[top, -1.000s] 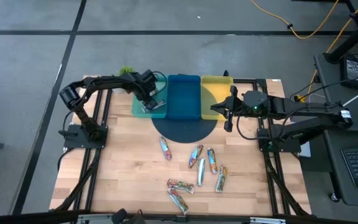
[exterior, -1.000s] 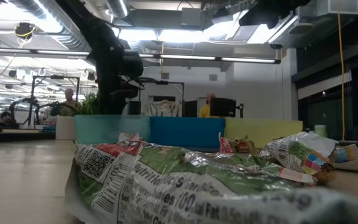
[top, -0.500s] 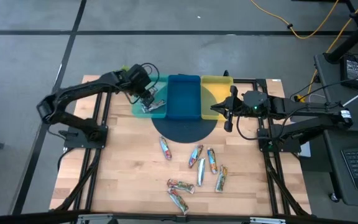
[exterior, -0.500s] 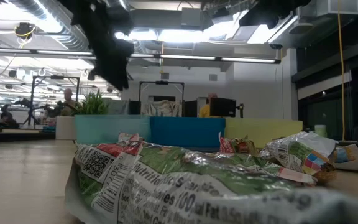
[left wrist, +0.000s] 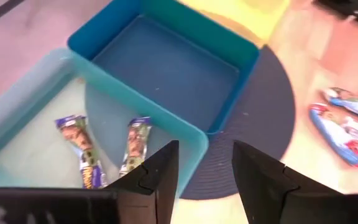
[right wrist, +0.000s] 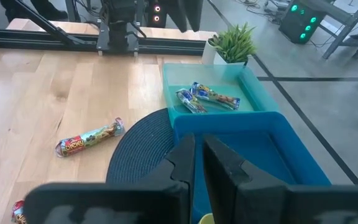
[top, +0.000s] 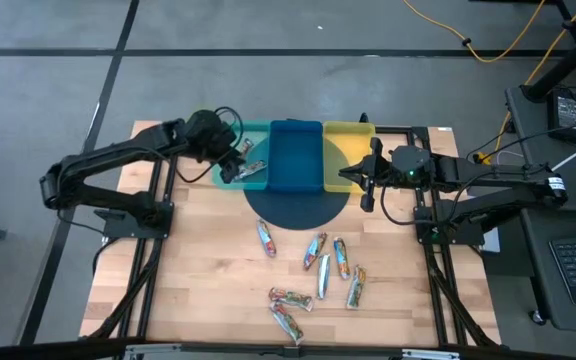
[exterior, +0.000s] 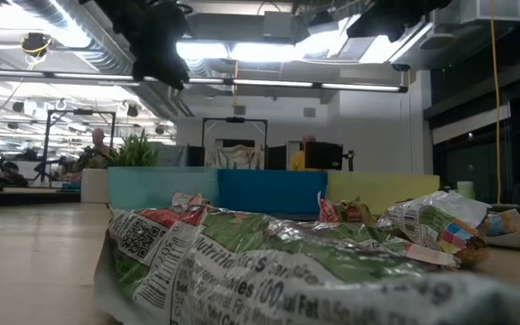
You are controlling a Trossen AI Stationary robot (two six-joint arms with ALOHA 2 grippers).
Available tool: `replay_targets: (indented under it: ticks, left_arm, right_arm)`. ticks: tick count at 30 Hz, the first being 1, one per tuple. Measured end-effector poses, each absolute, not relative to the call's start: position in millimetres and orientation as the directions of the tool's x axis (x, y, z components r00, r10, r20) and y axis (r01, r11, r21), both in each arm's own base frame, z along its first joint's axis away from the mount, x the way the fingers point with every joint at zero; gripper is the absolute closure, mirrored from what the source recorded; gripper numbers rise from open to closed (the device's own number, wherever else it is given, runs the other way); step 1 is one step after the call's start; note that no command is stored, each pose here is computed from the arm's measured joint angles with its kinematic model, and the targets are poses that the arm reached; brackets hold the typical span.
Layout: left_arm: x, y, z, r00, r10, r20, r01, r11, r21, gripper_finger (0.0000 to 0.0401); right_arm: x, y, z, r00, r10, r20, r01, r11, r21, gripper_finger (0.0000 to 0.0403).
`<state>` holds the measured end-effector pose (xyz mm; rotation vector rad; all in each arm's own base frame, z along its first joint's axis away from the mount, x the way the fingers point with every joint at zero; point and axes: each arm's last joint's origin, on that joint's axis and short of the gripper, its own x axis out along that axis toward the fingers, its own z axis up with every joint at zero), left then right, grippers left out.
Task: Pick and place Granola Bars by type
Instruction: Put the top left red granola bar into the blue bin
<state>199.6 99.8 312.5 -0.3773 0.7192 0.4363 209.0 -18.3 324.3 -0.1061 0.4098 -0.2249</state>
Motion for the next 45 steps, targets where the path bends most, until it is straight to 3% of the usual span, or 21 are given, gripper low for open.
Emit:
replay_targets:
  ticks: [7, 16, 25, 37, 45]
  left_arm:
    - [202, 77, 323, 0.741, 0.187, -0.645, -0.394, 0.899, -0.192, 0.0267]
    - [210, 30, 380, 0.869, 0.011, -0.495, -0.047, 0.997, -0.061, 0.0271]
    - [208, 3, 414, 0.912, -0.026, -0.409, 0.036, 0.999, 0.016, 0.0274]
    - [237, -13, 394, 0.806, -0.079, -0.587, 0.141, 0.988, 0.060, 0.0274]
    - [262, -9, 366, 0.700, 0.114, -0.705, 0.132, 0.949, 0.285, 0.0274]
  right_arm:
    - [210, -18, 326, 0.899, -0.238, -0.369, 0.197, 0.970, -0.145, 0.0369]
    - [210, -18, 326, 0.898, -0.238, -0.369, 0.197, 0.970, -0.146, 0.0369]
    - [210, -18, 326, 0.898, -0.238, -0.370, 0.196, 0.969, -0.147, 0.0369]
    - [209, -18, 325, 0.895, -0.237, -0.379, 0.194, 0.970, -0.149, 0.0369]
    - [209, -18, 324, 0.892, -0.237, -0.386, 0.194, 0.970, -0.147, 0.0369]
